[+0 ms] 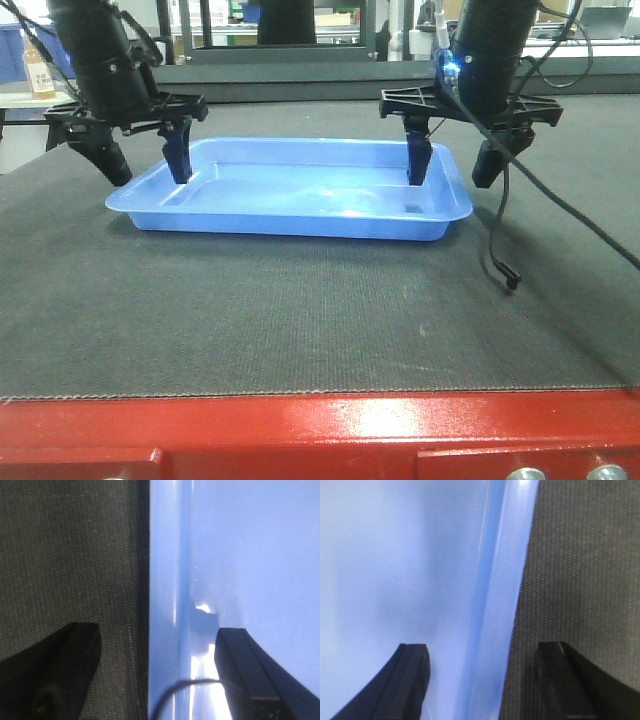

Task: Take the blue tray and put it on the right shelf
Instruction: 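Close both grippers on opposite rims of the blue tray, then lift the tray with both grippers up off the table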

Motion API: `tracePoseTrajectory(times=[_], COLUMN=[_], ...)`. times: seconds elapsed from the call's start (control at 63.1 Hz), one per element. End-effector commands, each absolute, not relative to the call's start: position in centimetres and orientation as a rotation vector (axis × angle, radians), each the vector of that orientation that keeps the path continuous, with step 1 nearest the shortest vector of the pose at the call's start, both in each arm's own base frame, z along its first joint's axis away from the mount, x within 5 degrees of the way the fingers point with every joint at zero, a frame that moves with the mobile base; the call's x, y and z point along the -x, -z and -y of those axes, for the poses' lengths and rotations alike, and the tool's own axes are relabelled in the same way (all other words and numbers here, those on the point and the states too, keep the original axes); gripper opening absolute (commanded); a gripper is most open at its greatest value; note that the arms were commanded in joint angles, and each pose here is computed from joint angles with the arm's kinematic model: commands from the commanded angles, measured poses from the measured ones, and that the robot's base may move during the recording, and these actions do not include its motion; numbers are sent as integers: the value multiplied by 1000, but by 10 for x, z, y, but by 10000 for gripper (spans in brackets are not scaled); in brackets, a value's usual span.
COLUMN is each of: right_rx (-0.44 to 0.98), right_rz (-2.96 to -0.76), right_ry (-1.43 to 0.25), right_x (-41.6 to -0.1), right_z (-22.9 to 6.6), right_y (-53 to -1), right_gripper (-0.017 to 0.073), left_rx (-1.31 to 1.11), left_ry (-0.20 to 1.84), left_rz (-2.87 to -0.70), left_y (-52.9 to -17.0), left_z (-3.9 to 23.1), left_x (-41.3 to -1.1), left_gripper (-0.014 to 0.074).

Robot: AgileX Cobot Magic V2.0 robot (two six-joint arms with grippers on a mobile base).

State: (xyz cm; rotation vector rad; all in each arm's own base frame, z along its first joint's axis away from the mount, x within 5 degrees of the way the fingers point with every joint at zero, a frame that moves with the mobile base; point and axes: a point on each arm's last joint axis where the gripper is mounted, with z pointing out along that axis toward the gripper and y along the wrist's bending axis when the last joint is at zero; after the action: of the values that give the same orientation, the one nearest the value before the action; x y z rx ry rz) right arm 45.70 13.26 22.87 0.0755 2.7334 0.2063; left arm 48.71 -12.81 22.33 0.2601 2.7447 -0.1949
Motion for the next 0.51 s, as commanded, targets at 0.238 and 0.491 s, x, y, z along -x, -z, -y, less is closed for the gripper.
tracePoseTrajectory(times=[0.238, 0.491], right_rx=[-61, -59], right_rz=[-2640, -2667], right_ry=[-224, -210], right_x=[-457, -456], right_z=[-133, -132], right_y=[-258, -255], right_gripper=[197, 24], left_rx=[-240, -242], left_ry=[252, 251], left_rz=[-2611, -2620], left_y=[-267, -267], left_z=[132, 132], left_x=[-484, -483], left_gripper=[306, -31])
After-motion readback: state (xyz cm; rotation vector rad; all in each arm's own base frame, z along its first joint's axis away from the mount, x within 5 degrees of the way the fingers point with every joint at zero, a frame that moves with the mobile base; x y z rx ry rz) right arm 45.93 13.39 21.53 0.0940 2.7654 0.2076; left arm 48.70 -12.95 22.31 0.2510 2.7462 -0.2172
